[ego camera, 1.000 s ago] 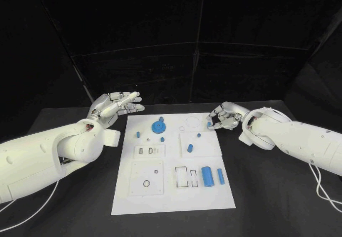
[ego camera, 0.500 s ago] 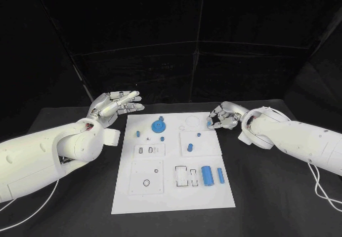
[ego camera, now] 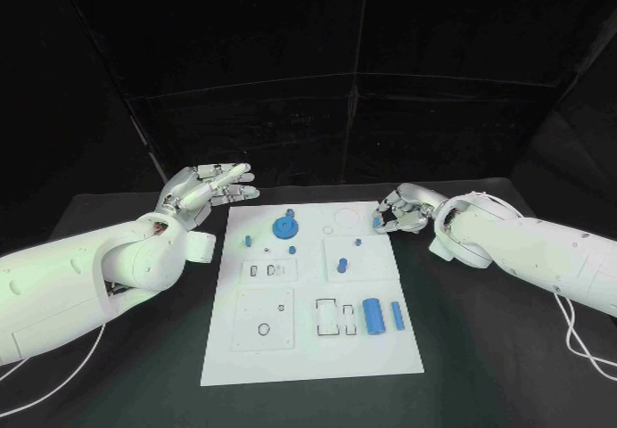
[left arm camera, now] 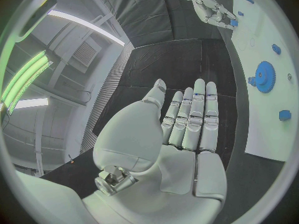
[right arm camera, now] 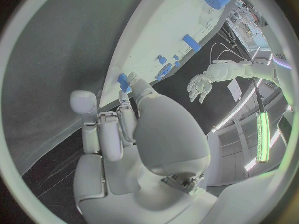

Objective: Assemble the parts on the task board

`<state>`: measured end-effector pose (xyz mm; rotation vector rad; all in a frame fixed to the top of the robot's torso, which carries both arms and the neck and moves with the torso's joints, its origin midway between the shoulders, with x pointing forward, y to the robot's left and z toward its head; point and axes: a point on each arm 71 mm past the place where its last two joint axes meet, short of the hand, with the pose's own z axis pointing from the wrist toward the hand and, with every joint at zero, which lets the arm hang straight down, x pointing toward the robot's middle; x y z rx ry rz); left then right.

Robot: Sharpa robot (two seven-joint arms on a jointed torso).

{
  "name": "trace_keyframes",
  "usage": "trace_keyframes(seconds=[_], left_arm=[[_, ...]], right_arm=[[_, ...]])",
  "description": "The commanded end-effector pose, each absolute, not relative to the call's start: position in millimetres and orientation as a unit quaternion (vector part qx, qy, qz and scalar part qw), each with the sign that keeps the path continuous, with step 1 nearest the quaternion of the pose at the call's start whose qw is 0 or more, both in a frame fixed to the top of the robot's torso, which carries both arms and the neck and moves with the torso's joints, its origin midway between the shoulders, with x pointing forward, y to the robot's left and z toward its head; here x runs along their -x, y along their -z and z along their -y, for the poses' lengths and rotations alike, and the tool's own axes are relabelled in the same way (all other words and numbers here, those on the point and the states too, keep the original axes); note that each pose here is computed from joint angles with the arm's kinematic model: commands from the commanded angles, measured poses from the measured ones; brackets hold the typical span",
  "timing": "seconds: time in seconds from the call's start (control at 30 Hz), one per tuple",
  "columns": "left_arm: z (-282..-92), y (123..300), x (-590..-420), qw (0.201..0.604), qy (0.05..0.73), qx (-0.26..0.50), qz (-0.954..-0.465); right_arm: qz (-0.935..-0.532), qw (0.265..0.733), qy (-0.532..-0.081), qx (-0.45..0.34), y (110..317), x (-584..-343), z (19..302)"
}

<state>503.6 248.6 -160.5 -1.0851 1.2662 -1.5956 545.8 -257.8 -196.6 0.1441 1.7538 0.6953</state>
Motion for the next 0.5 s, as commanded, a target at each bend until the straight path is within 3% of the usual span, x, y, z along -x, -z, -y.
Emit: trace_keyframes(seconds=[0.03,0.5], left_arm=[[-247.3,159.3,-503.6,0.401,0.638,0.426,-0.501],[-247.4,159.4,-503.7,0.401,0.637,0.427,-0.501]], right_arm=[[-0.755,0.582,-0.297,-0.057,196.6,-545.9,256.4],[-0.756,0.581,-0.296,-0.053,198.6,-546.1,254.0]])
